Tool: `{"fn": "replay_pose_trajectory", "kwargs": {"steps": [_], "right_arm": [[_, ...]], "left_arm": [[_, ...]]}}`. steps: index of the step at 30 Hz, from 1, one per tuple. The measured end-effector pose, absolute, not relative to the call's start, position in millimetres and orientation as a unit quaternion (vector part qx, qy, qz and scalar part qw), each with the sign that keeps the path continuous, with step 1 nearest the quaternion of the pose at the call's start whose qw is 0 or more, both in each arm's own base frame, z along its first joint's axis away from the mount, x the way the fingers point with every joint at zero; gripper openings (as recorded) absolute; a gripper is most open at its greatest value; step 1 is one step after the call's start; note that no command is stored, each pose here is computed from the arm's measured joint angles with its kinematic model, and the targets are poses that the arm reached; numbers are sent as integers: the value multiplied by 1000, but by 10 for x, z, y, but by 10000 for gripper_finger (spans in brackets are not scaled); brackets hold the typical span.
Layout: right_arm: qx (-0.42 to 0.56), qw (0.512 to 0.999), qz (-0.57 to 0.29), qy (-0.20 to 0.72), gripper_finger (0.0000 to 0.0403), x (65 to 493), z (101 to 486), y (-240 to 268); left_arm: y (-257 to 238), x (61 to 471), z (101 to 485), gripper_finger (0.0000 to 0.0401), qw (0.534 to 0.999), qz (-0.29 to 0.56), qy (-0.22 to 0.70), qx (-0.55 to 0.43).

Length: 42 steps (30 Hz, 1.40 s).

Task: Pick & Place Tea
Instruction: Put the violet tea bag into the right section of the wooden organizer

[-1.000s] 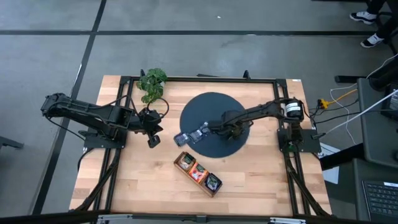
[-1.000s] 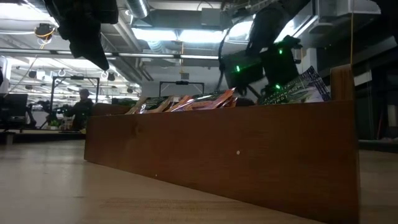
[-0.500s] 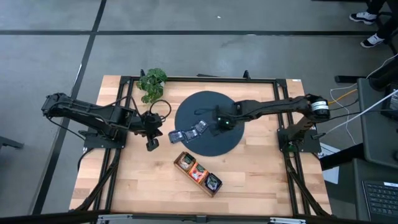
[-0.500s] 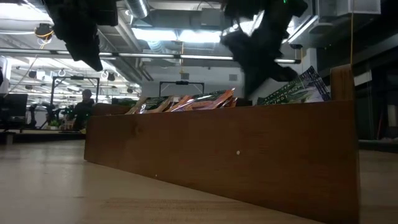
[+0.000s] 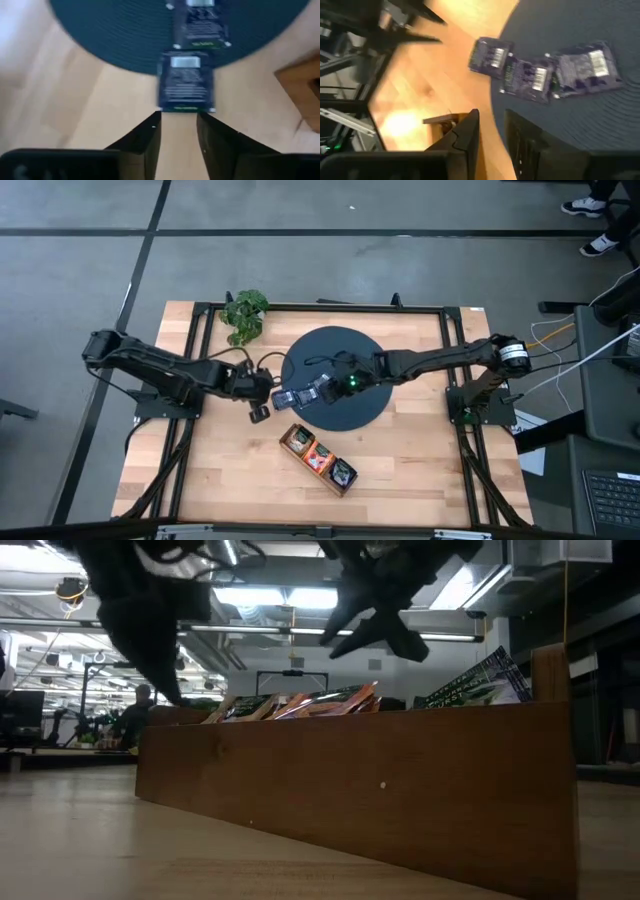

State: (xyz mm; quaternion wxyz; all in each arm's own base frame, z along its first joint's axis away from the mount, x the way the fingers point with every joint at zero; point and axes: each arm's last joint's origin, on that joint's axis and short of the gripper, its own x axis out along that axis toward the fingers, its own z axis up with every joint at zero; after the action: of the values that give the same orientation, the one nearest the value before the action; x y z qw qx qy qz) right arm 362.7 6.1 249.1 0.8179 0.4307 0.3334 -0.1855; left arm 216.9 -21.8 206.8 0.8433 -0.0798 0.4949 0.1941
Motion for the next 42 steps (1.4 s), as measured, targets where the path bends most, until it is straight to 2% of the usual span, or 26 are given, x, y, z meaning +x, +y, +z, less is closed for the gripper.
{"fn": "replay_pose_trajectory", "kwargs": {"steps": [3,7,12,15,22,25,31,37,42], "right_arm": [[433,824,-176,319,95,3666,2499,81],[436,830,-166,305,96,3701,2515,102],[449,826,-166,297,96,3711,2521,112],[451,827,-161,295,96,3719,2523,114],[455,836,-124,279,96,3948,2302,111],[457,831,-117,294,83,4030,2123,81],[465,821,-109,312,9,4181,1810,30],[461,823,-108,315,10,4377,1722,22],[446,823,-130,326,9,4372,1703,-6]], "left_arm": [[-231,2171,1852,132,856,172,475,-110],[-204,2038,1610,131,841,212,476,-144],[-188,1933,1502,127,840,227,460,-178],[-170,1948,1448,131,842,210,433,-243],[-77,1869,1284,145,794,229,408,-389],[-55,1863,1279,152,783,242,403,-409],[-23,1871,1283,163,769,246,396,-437],[14,1878,1288,169,770,267,379,-438],[43,1882,1295,169,779,296,356,-422]]}}
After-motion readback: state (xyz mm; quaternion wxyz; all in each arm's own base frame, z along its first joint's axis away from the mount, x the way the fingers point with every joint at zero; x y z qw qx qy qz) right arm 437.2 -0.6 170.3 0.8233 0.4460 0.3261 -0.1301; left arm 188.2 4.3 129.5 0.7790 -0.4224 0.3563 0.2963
